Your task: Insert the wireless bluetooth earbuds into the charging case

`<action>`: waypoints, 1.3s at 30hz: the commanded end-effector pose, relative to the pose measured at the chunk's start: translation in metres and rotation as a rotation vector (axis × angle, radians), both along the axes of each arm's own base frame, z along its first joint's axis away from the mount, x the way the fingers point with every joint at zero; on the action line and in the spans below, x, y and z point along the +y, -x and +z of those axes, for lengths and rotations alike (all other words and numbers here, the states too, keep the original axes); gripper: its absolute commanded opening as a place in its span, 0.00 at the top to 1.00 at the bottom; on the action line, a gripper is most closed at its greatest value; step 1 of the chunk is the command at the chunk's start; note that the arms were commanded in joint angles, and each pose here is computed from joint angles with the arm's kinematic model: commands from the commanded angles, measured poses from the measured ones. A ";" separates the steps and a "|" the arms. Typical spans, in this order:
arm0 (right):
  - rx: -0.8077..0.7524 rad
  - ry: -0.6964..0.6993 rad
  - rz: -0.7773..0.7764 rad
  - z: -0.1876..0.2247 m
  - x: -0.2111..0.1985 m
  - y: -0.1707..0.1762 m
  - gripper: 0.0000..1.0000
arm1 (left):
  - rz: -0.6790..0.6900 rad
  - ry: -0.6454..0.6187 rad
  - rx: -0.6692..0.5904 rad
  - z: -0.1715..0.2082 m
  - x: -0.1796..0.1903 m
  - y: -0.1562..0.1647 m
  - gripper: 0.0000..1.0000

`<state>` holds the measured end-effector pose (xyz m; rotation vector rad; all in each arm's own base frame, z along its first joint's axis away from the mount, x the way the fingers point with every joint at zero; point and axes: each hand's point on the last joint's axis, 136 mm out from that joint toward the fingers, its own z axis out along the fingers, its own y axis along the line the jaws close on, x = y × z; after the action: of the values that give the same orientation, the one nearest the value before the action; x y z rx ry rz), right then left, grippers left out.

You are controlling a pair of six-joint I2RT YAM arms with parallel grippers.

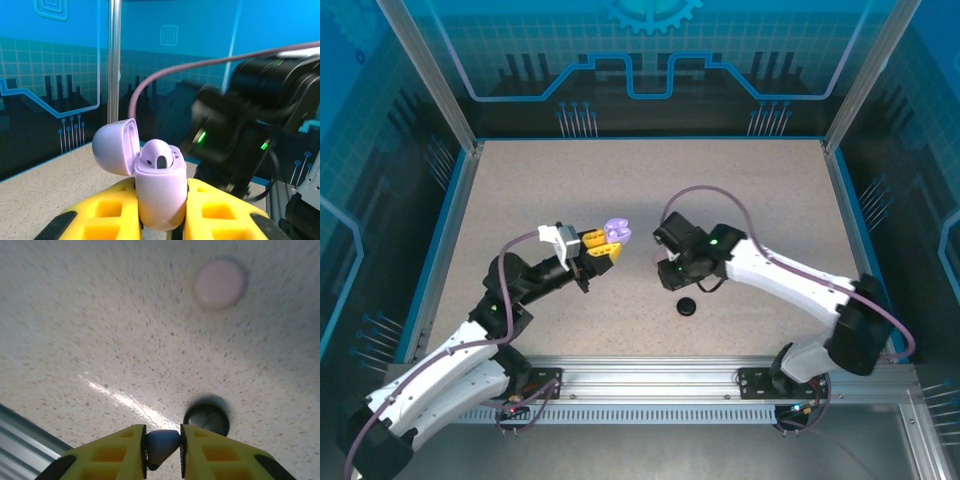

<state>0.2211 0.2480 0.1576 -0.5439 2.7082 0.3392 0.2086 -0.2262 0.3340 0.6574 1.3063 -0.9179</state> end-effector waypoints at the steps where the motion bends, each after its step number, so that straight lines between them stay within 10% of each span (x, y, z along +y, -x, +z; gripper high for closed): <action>1: -0.126 -0.072 0.020 0.048 -0.006 -0.007 0.76 | -0.011 0.034 -0.045 0.010 -0.003 0.001 0.87; 16: -0.431 -0.389 0.057 0.203 -0.004 -0.002 0.77 | -0.058 0.012 -0.044 0.005 -0.025 -0.017 0.88; 39: -0.409 -0.449 0.128 0.208 0.056 -0.024 0.77 | -0.081 0.007 -0.039 0.000 -0.031 -0.020 0.88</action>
<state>0.2480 0.2931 0.3464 -0.5654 2.1764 0.6951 0.2354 -0.2554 0.3118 0.7085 1.3312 -0.9572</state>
